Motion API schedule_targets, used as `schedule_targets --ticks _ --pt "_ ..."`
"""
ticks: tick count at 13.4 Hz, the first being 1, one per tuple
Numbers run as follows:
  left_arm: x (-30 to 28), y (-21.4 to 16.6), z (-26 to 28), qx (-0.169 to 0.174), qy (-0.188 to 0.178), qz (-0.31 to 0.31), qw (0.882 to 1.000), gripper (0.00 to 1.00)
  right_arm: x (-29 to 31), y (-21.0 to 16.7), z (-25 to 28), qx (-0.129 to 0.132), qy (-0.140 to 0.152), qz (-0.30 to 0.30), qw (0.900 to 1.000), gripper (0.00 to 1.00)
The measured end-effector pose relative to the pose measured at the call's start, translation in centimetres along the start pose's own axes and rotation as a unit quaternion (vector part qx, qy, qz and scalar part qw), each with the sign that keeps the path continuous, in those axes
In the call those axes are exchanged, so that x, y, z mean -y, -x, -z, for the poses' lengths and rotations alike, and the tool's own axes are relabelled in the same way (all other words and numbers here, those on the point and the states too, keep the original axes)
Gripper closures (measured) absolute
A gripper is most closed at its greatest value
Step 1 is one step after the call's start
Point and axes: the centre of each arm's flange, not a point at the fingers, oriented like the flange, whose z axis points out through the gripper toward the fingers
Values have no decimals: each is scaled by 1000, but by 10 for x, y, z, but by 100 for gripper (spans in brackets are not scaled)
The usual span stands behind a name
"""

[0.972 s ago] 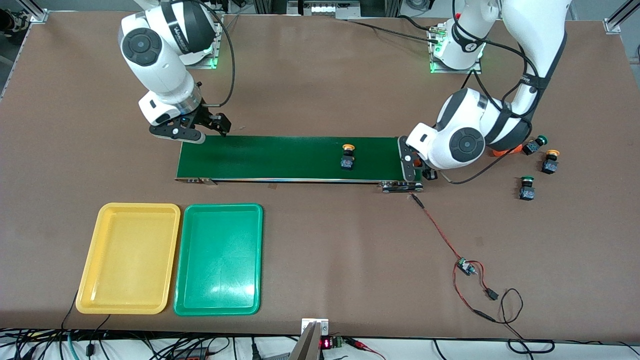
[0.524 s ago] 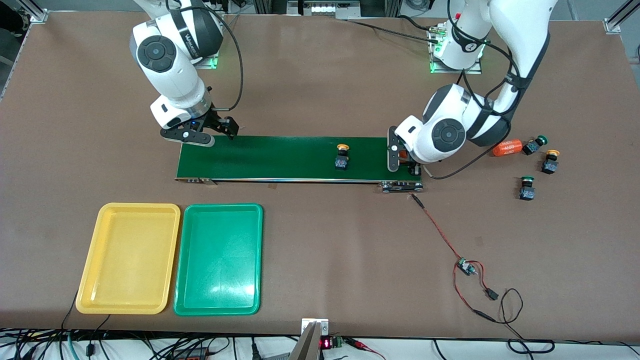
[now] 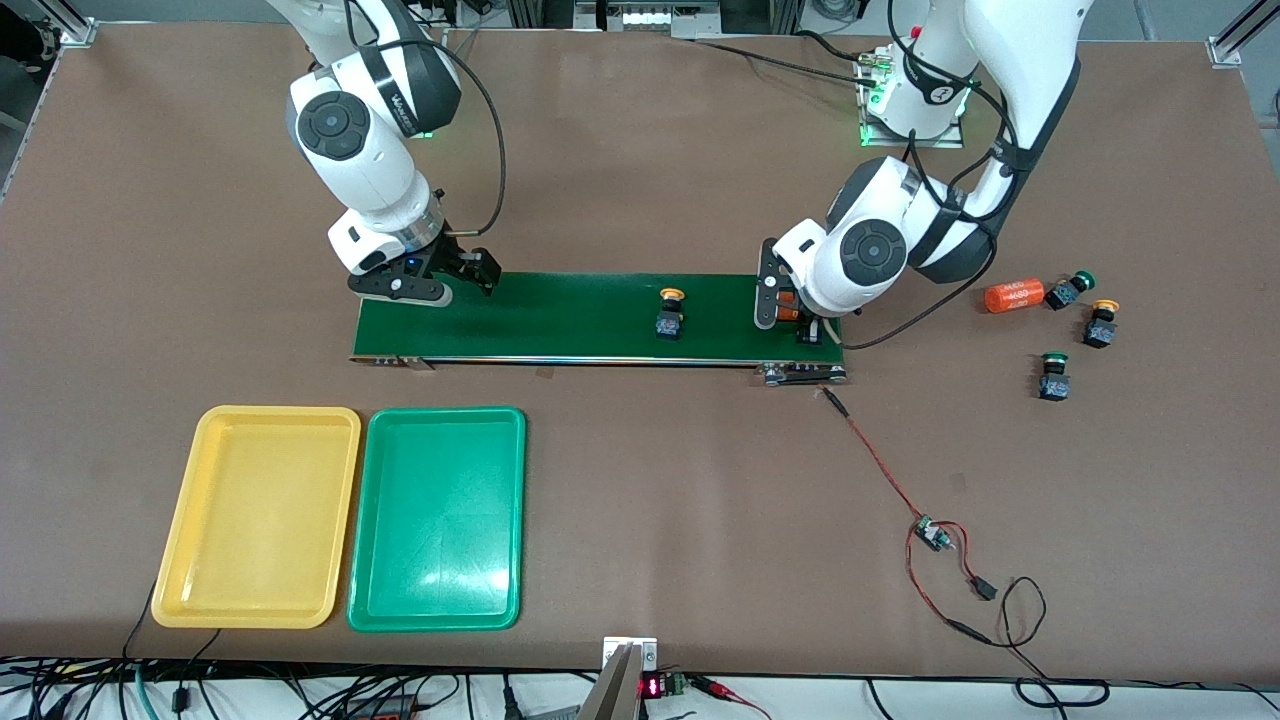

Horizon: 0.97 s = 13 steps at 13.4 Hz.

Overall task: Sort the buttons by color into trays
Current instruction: 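Place the cylinder on the belt while the right gripper reaches the belt, then grasp another button with the left gripper while the right gripper lowers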

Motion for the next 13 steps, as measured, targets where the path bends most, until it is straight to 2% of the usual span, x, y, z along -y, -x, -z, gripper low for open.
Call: schedule_targets --ticks 1,2,3,4,6,8,9,11,13 --pt "4 6 16 -3 -15 7 1000 4 2 1 -2 1 -1 1 1000 0" --pt "9 19 36 -7 -33 20 999 0 3 1 -3 2 -2 2 1000 0" --pt "18 45 60 -12 -54 44 998 0 3 2 -3 2 -2 2 1000 0" --pt "28 84 83 -18 -73 77 994 0 4 2 -3 1 -3 3 1000 0" --pt "47 188 106 -30 -91 151 984 0 8 4 -6 1 -6 0 1000 0" --pt "53 279 97 -40 -84 215 972 0 15 7 -11 1 -10 2 1000 0" --pt "56 309 86 -45 -77 239 967 0 17 8 -14 0 -7 9 1000 0" --pt "63 358 56 -53 -55 283 956 0 17 9 -20 -1 1 21 1000 0" --pt "63 399 24 -55 -34 338 939 0 18 10 -24 1 4 44 999 0"
